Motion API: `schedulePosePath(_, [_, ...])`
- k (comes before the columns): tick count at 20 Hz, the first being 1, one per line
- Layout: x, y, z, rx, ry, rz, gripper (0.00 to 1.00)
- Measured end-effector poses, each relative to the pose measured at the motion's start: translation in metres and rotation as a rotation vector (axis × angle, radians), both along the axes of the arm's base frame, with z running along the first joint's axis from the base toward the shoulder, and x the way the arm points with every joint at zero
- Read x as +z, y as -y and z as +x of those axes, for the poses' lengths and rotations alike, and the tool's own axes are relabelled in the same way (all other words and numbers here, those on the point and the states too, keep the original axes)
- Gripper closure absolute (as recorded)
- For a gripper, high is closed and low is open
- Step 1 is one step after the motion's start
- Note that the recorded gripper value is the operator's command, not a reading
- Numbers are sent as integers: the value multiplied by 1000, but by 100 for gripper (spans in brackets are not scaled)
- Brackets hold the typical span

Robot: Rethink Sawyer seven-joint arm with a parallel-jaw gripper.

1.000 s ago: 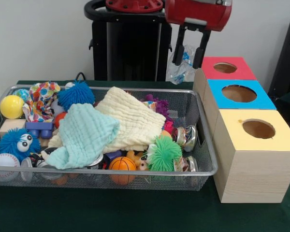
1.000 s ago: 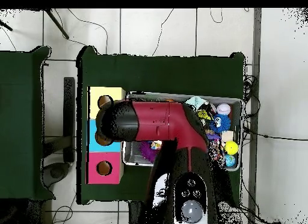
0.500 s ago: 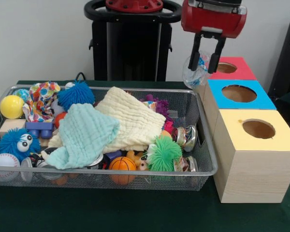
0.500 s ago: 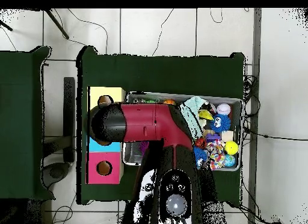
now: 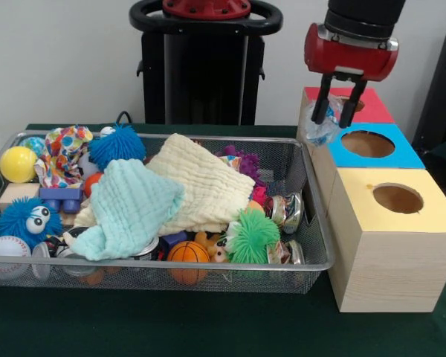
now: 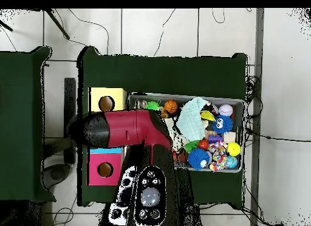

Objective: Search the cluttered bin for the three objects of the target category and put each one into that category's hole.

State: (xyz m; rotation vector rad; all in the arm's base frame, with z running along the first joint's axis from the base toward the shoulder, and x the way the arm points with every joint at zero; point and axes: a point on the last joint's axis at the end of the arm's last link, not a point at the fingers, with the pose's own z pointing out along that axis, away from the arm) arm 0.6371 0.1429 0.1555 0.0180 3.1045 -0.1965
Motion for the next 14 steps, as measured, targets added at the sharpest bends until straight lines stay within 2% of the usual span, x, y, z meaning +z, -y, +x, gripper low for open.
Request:
schedulePosePath(7, [-13, -29, -7, -25, -21, 27, 100])
schedulePosePath(9, [-15, -43, -10, -48, -28, 41, 100])
schedulePosePath(14, [-19, -57, -12, -77, -35, 56, 100])
